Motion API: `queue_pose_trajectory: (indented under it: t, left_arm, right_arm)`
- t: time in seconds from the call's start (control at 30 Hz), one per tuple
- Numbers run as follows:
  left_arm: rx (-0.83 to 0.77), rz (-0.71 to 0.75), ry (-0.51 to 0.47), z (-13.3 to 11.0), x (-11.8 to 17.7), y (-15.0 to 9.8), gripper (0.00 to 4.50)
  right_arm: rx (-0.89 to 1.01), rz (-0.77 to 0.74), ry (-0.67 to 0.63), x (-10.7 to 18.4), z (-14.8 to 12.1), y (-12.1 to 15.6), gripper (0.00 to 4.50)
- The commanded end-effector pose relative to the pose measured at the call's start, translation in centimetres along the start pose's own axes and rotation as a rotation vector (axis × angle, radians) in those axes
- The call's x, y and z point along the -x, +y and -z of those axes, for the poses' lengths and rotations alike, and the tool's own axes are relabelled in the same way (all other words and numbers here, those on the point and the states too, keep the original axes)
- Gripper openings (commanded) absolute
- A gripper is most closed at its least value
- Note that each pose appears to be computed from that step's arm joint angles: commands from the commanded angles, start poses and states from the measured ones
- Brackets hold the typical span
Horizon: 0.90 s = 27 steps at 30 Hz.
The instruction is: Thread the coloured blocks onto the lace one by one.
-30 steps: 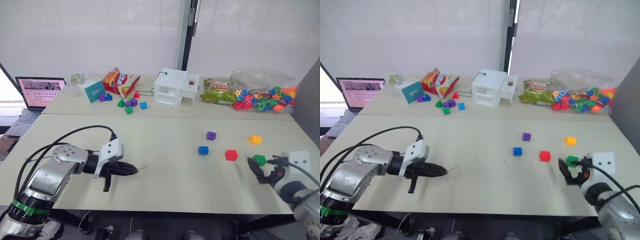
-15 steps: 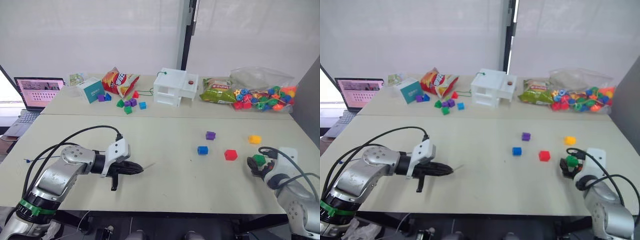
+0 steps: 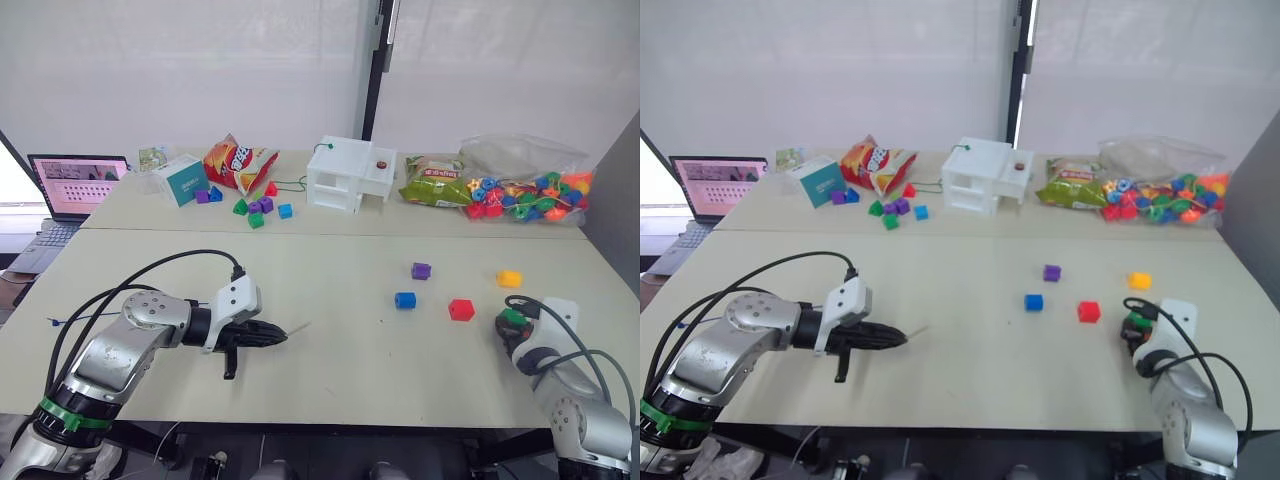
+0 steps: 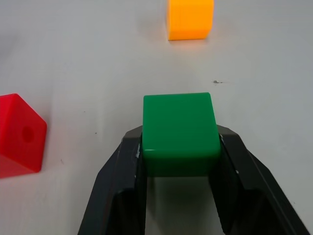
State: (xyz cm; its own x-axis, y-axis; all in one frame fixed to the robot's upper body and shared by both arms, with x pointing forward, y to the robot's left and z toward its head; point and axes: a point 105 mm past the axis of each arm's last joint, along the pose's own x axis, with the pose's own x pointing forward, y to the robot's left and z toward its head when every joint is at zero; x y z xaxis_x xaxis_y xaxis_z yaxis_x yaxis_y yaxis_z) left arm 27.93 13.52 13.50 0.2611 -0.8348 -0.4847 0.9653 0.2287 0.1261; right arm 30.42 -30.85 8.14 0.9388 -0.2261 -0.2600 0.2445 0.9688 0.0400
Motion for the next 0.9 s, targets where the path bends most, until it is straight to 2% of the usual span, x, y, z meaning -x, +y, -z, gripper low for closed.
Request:
queue_pose_trajectory:
  t: [0.03,0.13,0.2,0.3,0.37,0.43,0.5,0.6,0.77,0.9]
  left_arm:
    - [-0.037,0.0,-0.014,-0.6,0.2,-0.1,0.0]
    - [-0.037,0.002,-0.012,-0.5,0.2,0.0,0.0]
    - [-0.038,0.009,-0.011,-0.5,0.2,0.0,0.0]
    - [-0.033,0.02,-0.012,-0.6,0.3,-0.1,0.0]
    - [-0.024,0.036,-0.014,-0.7,0.1,-0.4,0.0]
    - [-0.006,0.06,-0.017,-0.8,-0.2,-0.7,0.0]
    - [0.006,0.086,-0.012,-0.8,-0.4,-1.3,0.0]
    - [0.007,0.099,-0.001,-0.8,-0.8,-1.6,0.0]
    - [0.021,0.109,0.016,-1.0,-1.1,-2.0,0.0]
    - [0.037,0.113,0.028,-0.9,-1.2,-2.3,0.0]
  right_arm:
    - [-0.015,0.037,-0.094,1.0,-1.9,-1.2,1.18]
    - [-0.017,0.03,-0.137,2.1,-2.6,-0.8,1.18]
    - [0.023,-0.033,-0.181,4.4,-3.8,0.9,1.18]
    - [0.014,-0.222,-0.263,8.9,-5.5,5.9,1.18]
    - [-0.013,-0.419,-0.189,11.7,-3.9,10.7,1.18]
    - [-0.027,-0.537,-0.104,13.3,-2.2,14.1,1.18]
    - [-0.015,-0.609,-0.052,13.5,-1.0,16.9,1.18]
    - [0.028,-0.599,-0.016,12.0,0.5,18.6,1.18]
    - [0.085,-0.568,0.072,9.5,3.9,19.4,1.18]
    - [0.047,-0.576,0.131,9.2,5.8,19.9,1.18]
